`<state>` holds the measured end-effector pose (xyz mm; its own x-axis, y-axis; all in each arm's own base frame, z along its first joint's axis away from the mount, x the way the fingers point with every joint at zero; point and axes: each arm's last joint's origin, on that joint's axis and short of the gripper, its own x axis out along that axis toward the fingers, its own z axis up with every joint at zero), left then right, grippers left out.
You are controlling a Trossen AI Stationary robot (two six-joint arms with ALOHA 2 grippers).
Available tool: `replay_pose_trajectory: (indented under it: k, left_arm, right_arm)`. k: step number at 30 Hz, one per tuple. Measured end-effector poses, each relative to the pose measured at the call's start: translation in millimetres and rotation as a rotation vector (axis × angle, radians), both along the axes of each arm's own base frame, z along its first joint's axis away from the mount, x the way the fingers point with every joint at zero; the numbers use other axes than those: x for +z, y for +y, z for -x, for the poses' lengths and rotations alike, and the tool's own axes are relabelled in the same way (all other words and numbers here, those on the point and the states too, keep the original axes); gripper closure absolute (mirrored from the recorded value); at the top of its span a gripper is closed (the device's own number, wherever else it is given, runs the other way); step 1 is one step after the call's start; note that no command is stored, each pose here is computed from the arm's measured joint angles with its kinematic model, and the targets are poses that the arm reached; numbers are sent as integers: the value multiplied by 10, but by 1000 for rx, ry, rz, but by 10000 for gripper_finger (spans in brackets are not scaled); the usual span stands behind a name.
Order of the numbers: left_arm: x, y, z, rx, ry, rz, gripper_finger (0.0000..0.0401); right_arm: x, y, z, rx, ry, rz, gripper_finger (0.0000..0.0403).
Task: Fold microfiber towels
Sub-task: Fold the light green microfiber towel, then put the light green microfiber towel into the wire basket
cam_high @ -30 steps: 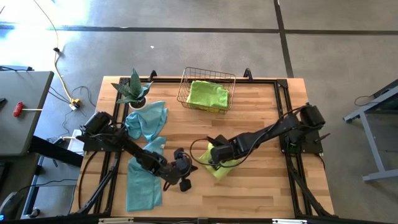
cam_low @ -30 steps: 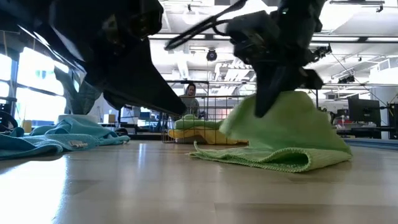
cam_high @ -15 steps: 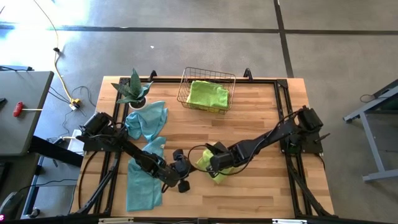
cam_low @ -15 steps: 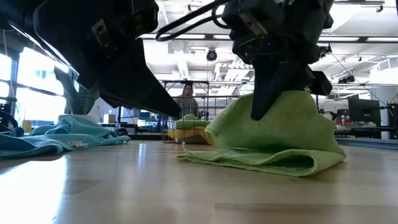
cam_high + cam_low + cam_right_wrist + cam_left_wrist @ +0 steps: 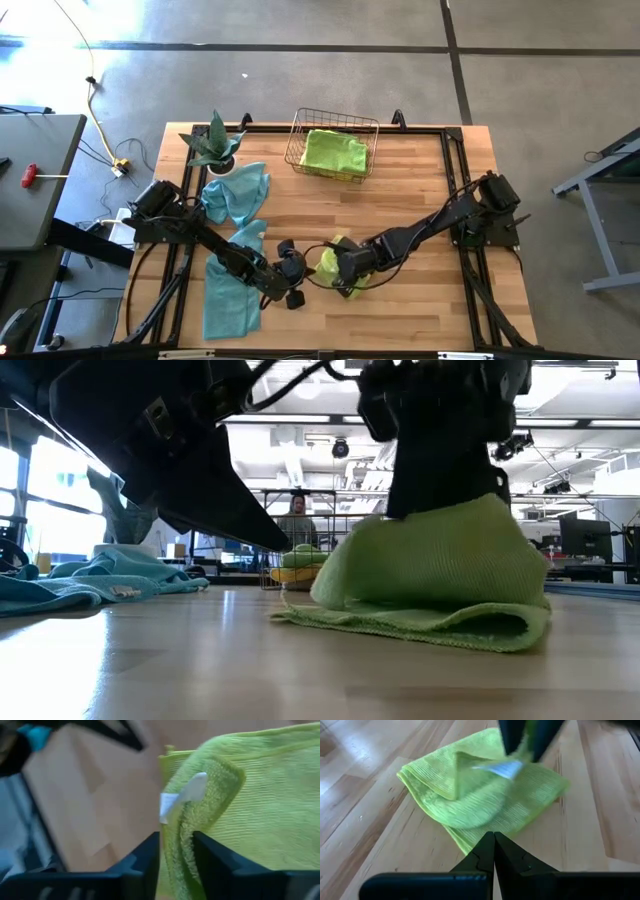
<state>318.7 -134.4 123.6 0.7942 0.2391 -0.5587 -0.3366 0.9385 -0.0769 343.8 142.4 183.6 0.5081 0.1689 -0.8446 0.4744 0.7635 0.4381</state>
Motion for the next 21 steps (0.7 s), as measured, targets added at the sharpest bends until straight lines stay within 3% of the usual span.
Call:
replay_pose_trajectory:
  k: [6,12,16,21]
  left_arm:
    - [0,0,0,0,0,0,401]
    - [0,-1,0,0,0,0,401]
    - [-1,2,0,1,1,0,401]
    - [-5,4,3,-15,13,-24,401]
  right_arm:
    - [68,80,-65,208,-89,-107,244]
    - [186,108,-68,310,-157,-162,243]
    - [144,81,75,360,-59,2,248]
    - [72,314,282,573,-37,283,249]
